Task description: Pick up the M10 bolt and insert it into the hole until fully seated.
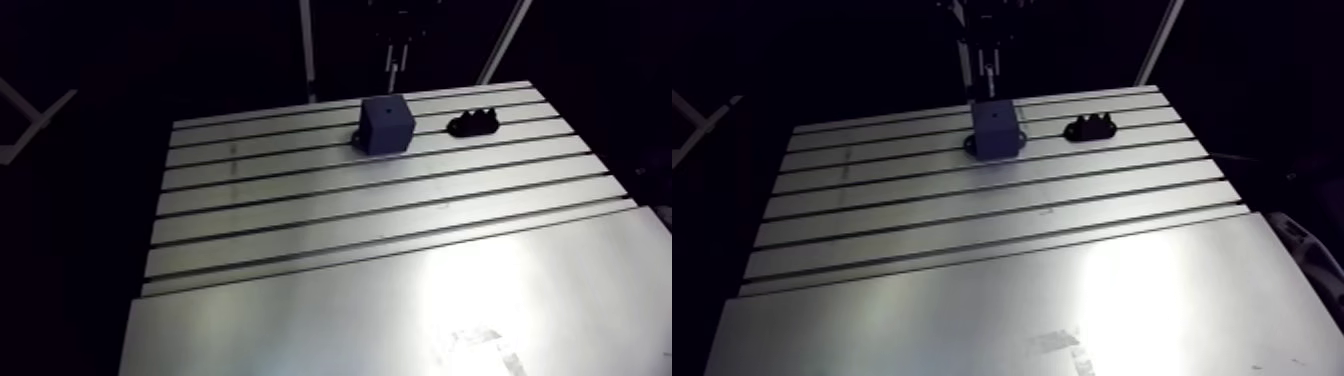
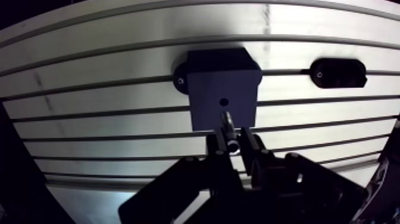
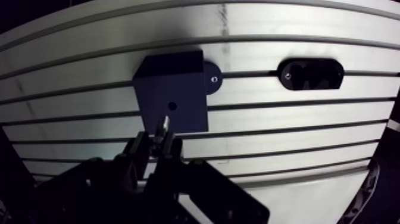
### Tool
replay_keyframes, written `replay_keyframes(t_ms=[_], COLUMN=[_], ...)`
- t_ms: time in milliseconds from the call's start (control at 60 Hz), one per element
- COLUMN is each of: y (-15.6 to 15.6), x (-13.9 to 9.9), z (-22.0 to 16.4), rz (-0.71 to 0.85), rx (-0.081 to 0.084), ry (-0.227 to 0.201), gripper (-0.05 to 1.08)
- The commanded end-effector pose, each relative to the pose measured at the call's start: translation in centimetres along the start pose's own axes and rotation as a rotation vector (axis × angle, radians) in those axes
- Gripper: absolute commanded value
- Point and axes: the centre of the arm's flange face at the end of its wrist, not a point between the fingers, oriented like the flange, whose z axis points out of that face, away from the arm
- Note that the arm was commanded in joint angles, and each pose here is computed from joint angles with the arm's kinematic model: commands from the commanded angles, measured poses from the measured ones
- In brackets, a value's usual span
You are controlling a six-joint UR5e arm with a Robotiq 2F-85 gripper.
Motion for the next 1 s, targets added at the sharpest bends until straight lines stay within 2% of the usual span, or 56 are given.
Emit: replay_keyframes(t_ms=[17, 417, 767, 1000], y=[0.0, -0.1, 0.0, 0.1], x=[0.1, 0.1, 0.4, 0.7], z=[0.3, 0.6, 1.4, 1.8], rz=[0.002, 0.002, 0.003, -0.001], rx=[-0.001, -0.009, -0.005, -0.010], ry=[-0.004, -0.009, -0.022, 0.005], gripper=[1.08, 1.08, 1.08, 1.08])
